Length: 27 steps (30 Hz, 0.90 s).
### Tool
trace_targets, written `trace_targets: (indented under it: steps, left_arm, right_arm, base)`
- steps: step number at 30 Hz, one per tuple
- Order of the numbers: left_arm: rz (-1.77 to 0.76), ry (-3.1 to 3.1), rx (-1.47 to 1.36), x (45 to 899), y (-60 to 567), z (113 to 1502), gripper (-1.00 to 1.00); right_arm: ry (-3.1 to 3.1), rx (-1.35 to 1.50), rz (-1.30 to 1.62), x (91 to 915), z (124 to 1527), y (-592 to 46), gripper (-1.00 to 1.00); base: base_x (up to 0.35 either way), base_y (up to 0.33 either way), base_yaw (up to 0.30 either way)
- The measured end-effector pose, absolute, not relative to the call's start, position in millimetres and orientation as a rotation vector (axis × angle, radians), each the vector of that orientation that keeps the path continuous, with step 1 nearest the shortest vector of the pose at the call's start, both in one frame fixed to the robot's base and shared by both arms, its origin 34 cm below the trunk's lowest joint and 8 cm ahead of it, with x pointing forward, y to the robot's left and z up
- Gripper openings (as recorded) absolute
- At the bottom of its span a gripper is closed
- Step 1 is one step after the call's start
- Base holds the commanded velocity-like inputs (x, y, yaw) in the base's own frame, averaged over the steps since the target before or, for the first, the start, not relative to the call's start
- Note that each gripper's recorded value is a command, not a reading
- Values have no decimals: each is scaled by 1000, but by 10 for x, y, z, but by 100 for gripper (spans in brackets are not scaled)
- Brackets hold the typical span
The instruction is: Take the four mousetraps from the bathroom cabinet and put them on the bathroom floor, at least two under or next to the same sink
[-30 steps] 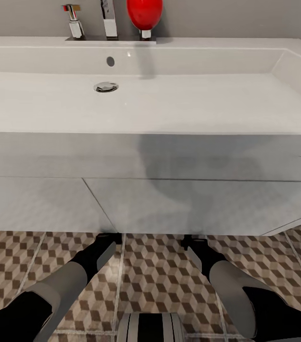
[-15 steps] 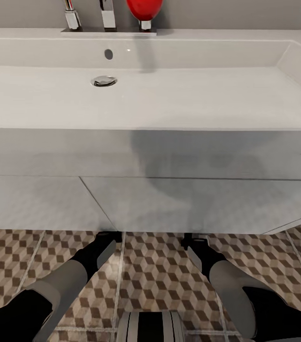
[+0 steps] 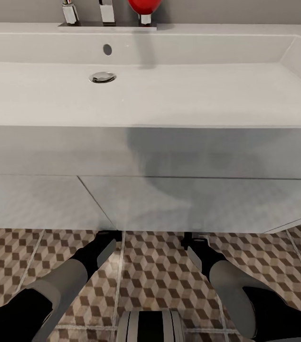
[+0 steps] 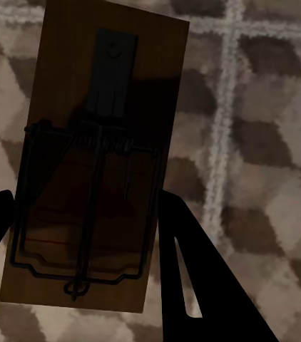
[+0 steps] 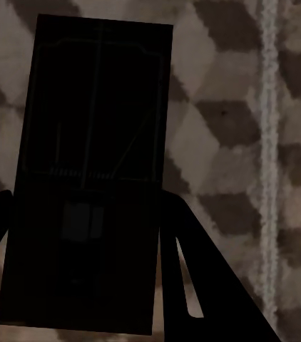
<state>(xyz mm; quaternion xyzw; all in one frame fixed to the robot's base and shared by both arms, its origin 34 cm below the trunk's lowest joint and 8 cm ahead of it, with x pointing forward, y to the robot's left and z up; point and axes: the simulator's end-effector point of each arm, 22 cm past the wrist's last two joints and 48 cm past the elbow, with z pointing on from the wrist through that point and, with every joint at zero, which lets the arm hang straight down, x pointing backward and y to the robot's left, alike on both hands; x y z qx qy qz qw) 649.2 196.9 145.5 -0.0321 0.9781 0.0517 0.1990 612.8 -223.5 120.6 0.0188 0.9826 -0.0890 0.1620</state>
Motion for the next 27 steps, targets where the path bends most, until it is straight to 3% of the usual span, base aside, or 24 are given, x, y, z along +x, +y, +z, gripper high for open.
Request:
trace_targets:
  steps: [27]
  left_arm:
    - [144,2736,-90,6492,1968,1454,-100]
  right_arm:
    - [2799,60,-252,6151,1217,-2234,-100]
  base:
    - [0,0,0]
